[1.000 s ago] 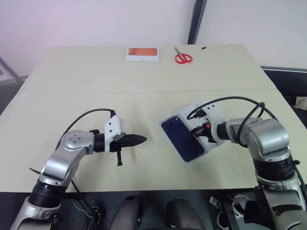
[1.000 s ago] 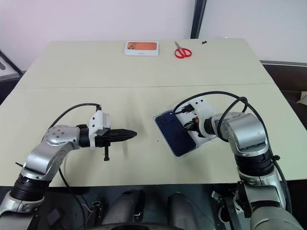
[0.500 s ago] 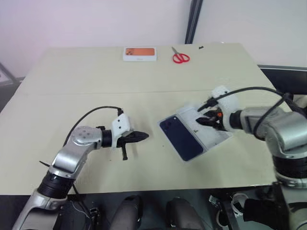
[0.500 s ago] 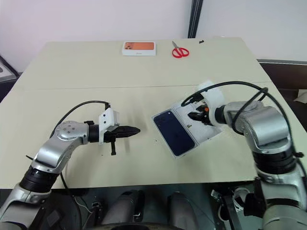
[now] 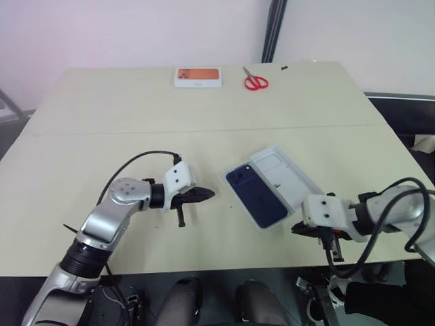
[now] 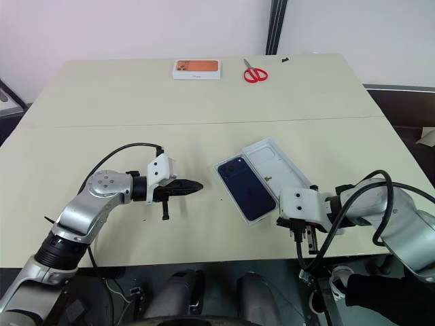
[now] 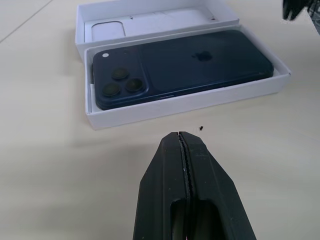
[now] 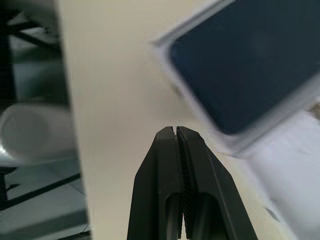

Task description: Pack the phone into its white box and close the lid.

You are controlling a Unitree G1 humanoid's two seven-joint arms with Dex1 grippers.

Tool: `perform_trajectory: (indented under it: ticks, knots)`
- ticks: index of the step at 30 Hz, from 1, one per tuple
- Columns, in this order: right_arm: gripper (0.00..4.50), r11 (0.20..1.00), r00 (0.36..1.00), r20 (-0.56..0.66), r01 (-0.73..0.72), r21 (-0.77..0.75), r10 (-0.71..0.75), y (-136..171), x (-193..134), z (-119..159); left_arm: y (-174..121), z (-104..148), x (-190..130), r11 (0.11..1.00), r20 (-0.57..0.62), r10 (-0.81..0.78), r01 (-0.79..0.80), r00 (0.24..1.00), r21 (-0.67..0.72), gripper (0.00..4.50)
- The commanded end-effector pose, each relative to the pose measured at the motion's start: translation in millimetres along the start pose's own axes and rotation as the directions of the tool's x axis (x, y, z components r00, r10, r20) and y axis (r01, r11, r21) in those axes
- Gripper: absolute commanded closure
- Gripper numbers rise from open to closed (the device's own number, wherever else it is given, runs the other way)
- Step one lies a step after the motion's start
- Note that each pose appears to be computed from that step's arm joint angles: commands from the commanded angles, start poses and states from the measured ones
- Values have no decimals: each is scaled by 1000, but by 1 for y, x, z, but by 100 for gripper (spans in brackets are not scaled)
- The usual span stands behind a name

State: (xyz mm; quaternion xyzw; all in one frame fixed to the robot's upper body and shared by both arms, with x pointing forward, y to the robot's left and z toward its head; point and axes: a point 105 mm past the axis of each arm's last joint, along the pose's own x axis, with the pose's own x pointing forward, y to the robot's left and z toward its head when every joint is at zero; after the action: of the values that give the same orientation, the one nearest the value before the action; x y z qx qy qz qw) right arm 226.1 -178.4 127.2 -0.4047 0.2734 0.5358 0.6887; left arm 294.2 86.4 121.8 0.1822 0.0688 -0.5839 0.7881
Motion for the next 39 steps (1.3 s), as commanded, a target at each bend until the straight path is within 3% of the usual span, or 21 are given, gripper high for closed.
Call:
perform_trajectory:
  ticks: [1, 5, 18, 23, 27, 30, 35, 39]
  knots:
    - [440, 997, 997, -52, 61, -55, -64, -6, 11, -9, -8, 15, -1, 999, 43, -39, 38, 998, 23, 450]
    - [440, 994, 995, -42, 93, -62, -95, -12, 21, -9, -12, 16, -1, 998, 46, -58, 57, 997, 19, 450]
    - [440, 990, 982, 135, 139, -41, -132, -22, 47, 35, -10, 13, -3, 999, 38, -43, 42, 998, 21, 450]
    - [440, 992, 978, 166, 128, 4, -126, -23, 38, 39, -11, 12, -4, 999, 37, -37, 36, 999, 17, 450]
    - [440, 983, 969, 200, 118, 141, -145, -34, 11, 41, -11, 10, -6, 999, 34, -31, 31, 999, 12, 450]
    - [353, 952, 971, 157, 135, 274, -182, -44, -2, 32, -10, 8, -7, 1000, 31, -27, 26, 999, 9, 450]
    - [108, 857, 962, 97, 179, 482, -255, -57, -10, 23, -10, 8, -5, 1000, 33, -26, 26, 999, 9, 450]
    - [108, 816, 963, 13, 220, 534, -269, -58, -6, 11, -11, 9, -3, 999, 39, -31, 31, 999, 11, 450]
